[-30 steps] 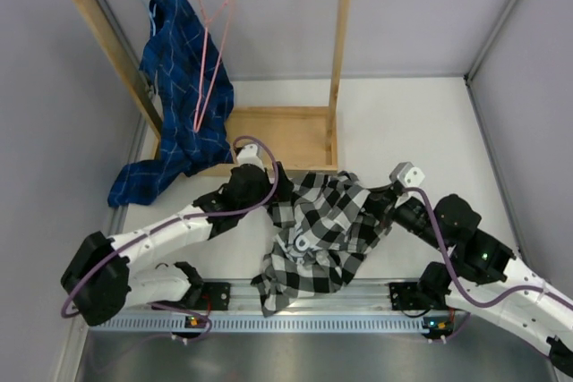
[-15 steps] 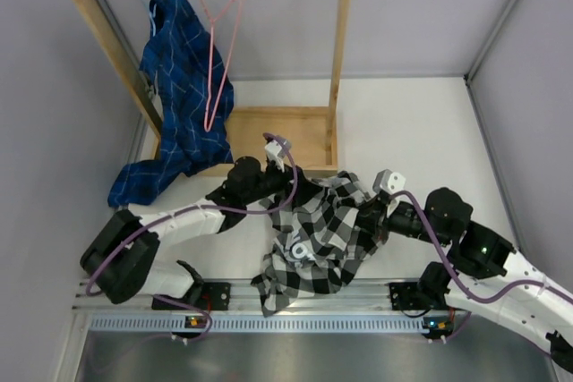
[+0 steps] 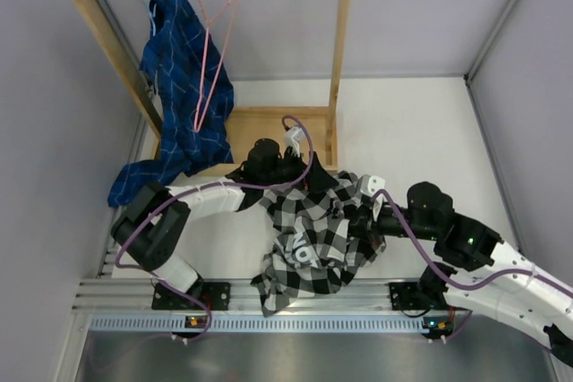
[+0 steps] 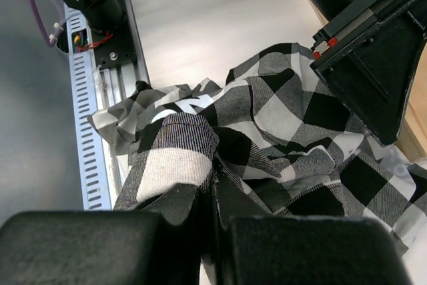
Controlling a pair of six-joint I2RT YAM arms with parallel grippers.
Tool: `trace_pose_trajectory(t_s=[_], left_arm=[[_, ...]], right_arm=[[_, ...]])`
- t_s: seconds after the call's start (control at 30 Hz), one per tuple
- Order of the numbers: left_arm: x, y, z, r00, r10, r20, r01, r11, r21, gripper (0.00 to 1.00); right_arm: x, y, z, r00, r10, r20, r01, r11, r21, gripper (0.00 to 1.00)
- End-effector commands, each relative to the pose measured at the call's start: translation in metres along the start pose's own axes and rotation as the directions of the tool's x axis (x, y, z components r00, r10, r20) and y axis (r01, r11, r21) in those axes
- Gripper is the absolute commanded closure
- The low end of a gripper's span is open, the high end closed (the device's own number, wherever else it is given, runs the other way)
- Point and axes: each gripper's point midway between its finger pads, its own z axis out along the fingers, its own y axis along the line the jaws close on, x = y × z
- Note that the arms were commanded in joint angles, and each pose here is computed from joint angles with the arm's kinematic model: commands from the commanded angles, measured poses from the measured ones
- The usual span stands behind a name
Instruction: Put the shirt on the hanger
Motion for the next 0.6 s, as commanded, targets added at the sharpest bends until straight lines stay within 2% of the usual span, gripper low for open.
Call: trace_pose_trajectory(t_s=[0.0, 0.1, 0.13, 0.2, 0.27, 0.33, 0.4, 0.47, 0.53, 0.57], left_arm=[[-0.006, -0.043, 0.001, 0.999, 0.002, -0.038, 0.006, 0.98, 0.199, 0.02], [0.003, -0.049, 0.013, 0.993, -0.021, -0.12, 0.049, 0.97, 0.239, 0.02], [0.017, -0.041, 0.018, 0.985, -0.037, -0.169, 0.067, 0.982, 0.175, 0.02], [0.02, -0.027, 0.027, 0.983, 0.008, -0.183, 0.005, 0.998, 0.069, 0.02], [0.032, -0.013, 0.026, 0.977, -0.012, -0.214, 0.005, 0.999, -0.033, 0.02], [0.031, -0.012, 0.019, 0.979, -0.034, -0.203, 0.021, 0.998, -0.065, 0.06], [0.036, -0.005, 0.01, 0.98, -0.048, -0.192, 0.027, 0.993, -0.115, 0.32], [0.031, 0.001, -0.002, 0.984, -0.052, -0.168, 0.02, 0.982, -0.188, 0.69], [0.033, 0.007, -0.013, 0.985, -0.044, -0.165, 0.003, 0.971, -0.24, 0.76], [0.028, 0.012, -0.023, 0.989, -0.034, -0.144, -0.011, 0.955, -0.297, 0.92]], right_arm=[[-0.027, 0.005, -0.006, 0.996, -0.042, 0.078, 0.044, 0.999, -0.028, 1.0], [-0.029, 0.009, -0.005, 0.995, -0.049, 0.091, 0.054, 0.997, -0.049, 1.0], [-0.029, 0.007, -0.005, 0.995, -0.05, 0.091, 0.054, 0.998, -0.041, 1.0], [-0.029, 0.007, -0.006, 0.995, -0.051, 0.091, 0.055, 0.998, -0.035, 1.0], [-0.032, 0.005, -0.008, 0.993, -0.058, 0.103, 0.06, 0.998, -0.021, 1.0], [-0.034, -0.001, -0.012, 0.991, -0.061, 0.116, 0.059, 0.998, 0.021, 1.0], [-0.035, -0.004, -0.013, 0.991, -0.061, 0.12, 0.057, 0.997, 0.043, 1.0], [-0.037, -0.009, -0.015, 0.99, -0.061, 0.126, 0.052, 0.996, 0.076, 1.0], [-0.038, -0.014, -0.016, 0.99, -0.06, 0.127, 0.047, 0.993, 0.107, 1.0], [-0.037, -0.018, -0.017, 0.991, -0.057, 0.125, 0.041, 0.991, 0.129, 1.0]])
